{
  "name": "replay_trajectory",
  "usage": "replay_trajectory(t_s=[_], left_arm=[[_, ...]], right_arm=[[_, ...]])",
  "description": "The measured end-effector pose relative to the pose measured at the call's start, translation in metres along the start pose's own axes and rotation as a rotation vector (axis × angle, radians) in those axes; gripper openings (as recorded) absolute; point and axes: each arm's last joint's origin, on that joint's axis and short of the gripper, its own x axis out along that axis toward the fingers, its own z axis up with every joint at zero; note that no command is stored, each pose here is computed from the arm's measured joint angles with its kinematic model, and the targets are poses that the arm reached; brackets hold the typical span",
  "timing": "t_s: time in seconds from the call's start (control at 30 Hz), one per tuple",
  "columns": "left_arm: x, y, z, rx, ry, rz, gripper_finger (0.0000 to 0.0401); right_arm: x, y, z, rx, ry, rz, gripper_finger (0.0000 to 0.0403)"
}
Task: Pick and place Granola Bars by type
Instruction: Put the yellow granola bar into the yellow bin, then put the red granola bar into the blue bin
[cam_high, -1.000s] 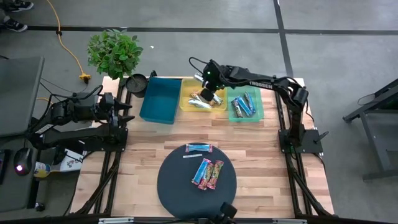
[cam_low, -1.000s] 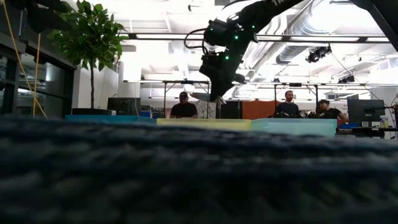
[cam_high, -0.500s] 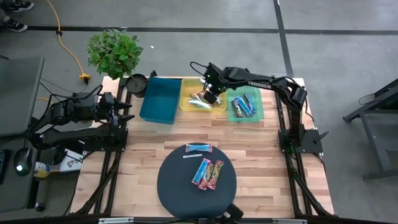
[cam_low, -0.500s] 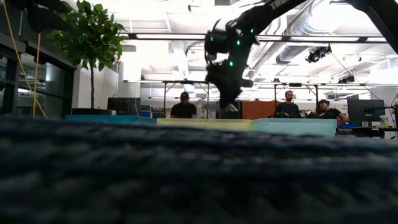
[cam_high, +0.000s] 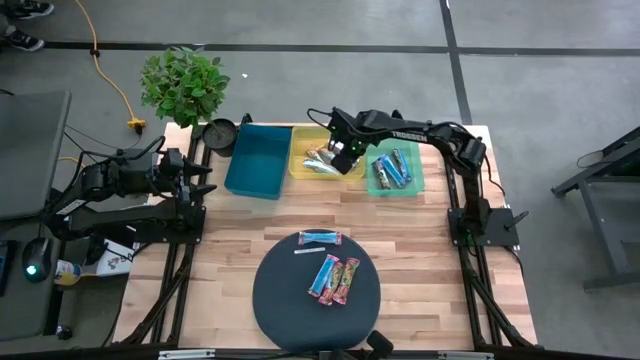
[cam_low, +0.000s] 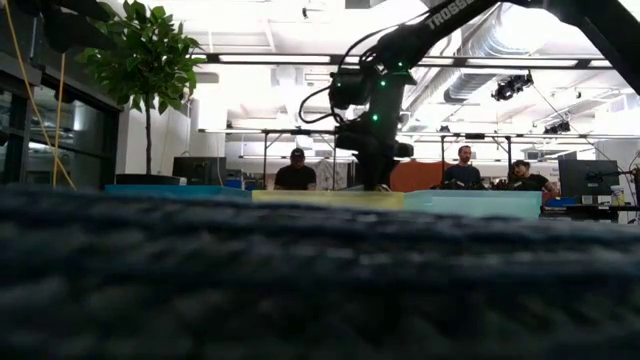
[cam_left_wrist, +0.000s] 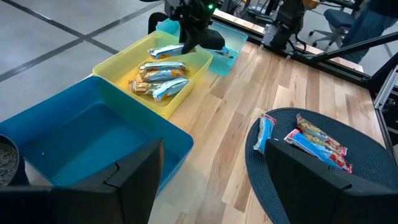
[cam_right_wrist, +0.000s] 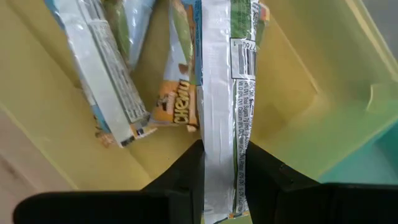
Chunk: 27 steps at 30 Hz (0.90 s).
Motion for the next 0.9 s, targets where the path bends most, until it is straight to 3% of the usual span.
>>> replay_trajectory(t_s=[0.37, 0.7, 0.9], left_arm=[[0.0, 0.0, 0.0, 0.0, 0.0, 0.0, 0.0273], [0.0, 0.0, -0.0001, 0.0, 0.0, -0.001, 0.0273], [0.0, 0.0003, -0.0012, 0.004, 0.012, 0.002, 0.0273]], right_arm=[[-0.0004, 0.0021, -0.0001, 0.014, 0.014, 0.084, 0.008], [-0.0007, 0.0044, -0.0003, 0.011, 0.021, 0.134, 0.0152], [-0.0024, 0.0071, -0.0006, -0.016, 0.029, 0.227, 0.0169]])
